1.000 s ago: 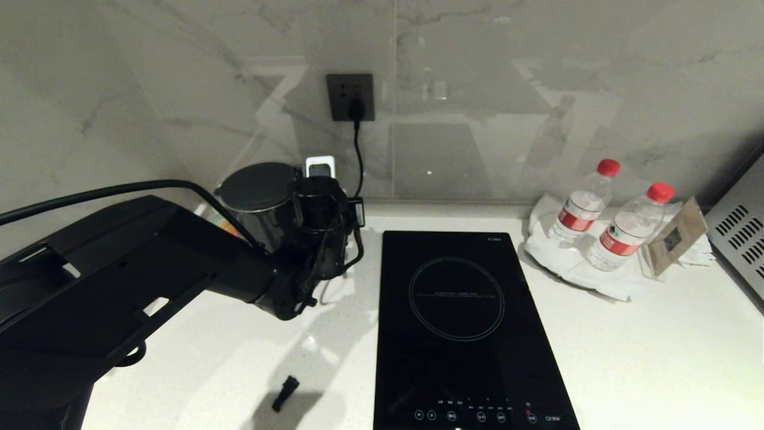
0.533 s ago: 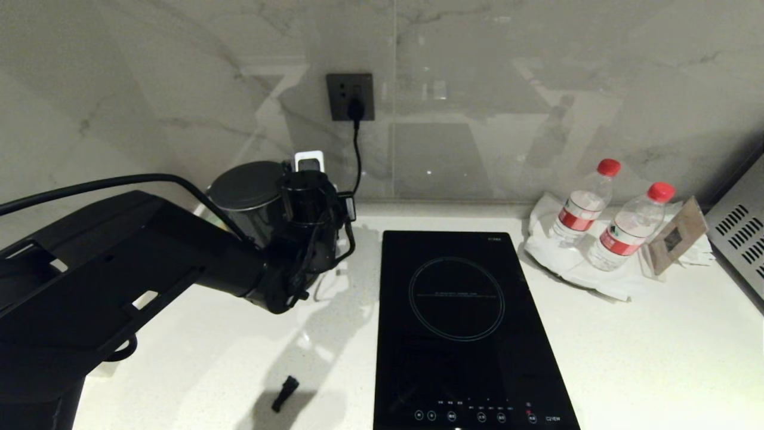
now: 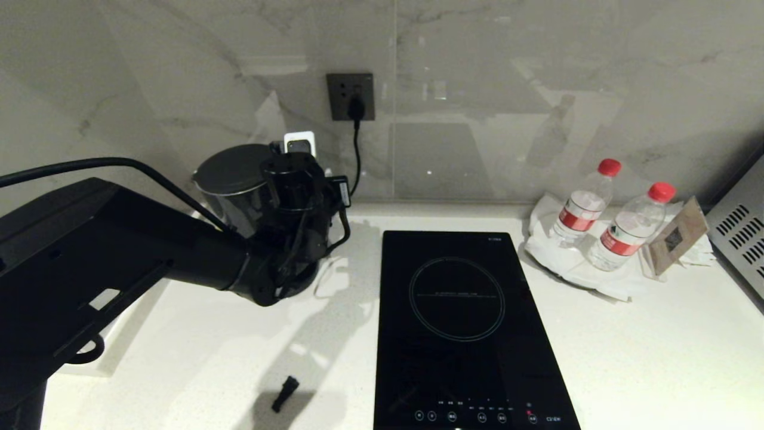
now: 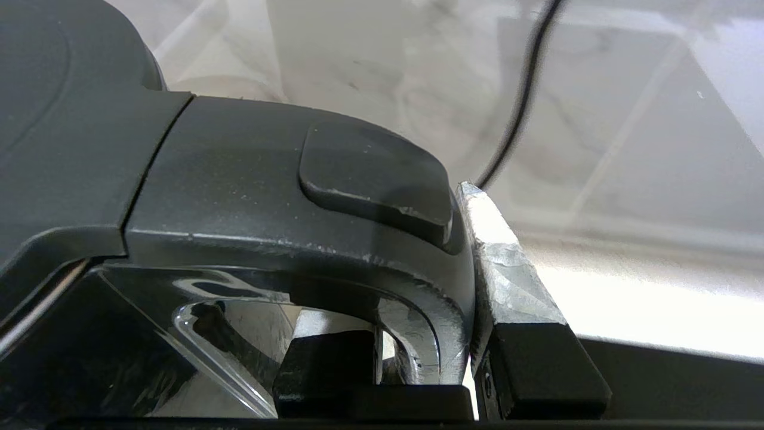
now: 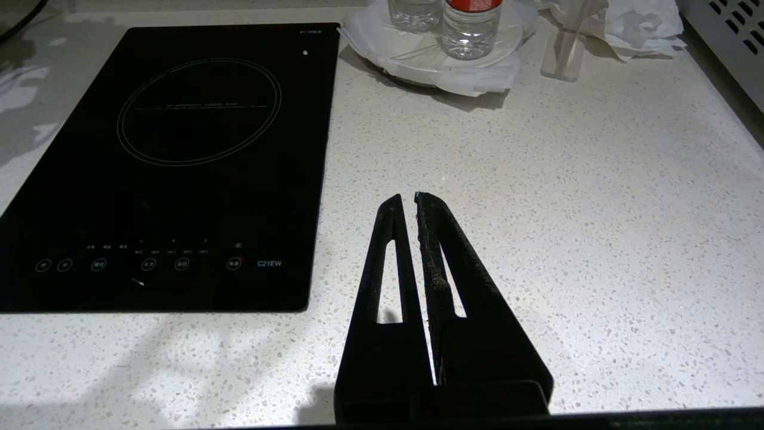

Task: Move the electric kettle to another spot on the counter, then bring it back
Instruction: Pick up the kettle, then place it by the sink

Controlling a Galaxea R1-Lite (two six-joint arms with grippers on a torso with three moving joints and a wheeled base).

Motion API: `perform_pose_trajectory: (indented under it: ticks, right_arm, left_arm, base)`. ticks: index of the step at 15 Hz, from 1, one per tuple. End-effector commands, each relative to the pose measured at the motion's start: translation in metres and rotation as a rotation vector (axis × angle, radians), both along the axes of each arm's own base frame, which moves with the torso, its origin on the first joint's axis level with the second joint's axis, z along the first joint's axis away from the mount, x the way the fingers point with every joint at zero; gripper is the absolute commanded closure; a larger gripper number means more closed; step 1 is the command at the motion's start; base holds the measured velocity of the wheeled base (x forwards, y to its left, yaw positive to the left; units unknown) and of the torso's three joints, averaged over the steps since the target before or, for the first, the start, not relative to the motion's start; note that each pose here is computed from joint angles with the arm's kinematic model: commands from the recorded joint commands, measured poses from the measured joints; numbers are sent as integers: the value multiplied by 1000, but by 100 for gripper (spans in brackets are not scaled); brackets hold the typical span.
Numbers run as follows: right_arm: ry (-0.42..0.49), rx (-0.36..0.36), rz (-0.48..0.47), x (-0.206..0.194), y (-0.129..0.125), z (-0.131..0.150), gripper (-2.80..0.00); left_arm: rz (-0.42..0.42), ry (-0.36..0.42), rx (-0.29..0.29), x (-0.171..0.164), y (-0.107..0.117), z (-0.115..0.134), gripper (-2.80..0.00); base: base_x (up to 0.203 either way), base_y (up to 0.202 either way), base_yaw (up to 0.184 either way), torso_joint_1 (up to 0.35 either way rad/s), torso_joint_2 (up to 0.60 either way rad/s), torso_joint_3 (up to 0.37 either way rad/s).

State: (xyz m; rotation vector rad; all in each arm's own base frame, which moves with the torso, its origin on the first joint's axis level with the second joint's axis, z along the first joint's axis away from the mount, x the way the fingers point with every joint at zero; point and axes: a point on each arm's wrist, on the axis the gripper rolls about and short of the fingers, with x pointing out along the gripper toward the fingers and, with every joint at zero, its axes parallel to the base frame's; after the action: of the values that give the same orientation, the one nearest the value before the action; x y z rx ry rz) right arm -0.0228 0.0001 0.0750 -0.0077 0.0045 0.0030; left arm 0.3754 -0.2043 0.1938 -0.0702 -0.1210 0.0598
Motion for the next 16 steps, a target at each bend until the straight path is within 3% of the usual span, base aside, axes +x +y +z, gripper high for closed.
perform_pose_trajectory:
  ticks: [1, 8, 16]
  right_arm:
    - [0, 0, 0, 0, 0, 0, 0]
    - [0, 0, 0, 0, 0, 0, 0]
    - [0, 0, 0, 0, 0, 0, 0]
  left_arm:
    - [-10, -11, -4, -18, 6, 20, 0]
    - [-19, 94, 59, -71, 37, 26, 0]
    - [-29, 90, 57, -108, 57, 34, 0]
  base:
    - [0, 0, 0, 0, 0, 0]
    - [0, 0, 0, 0, 0, 0]
    - [0, 0, 0, 0, 0, 0]
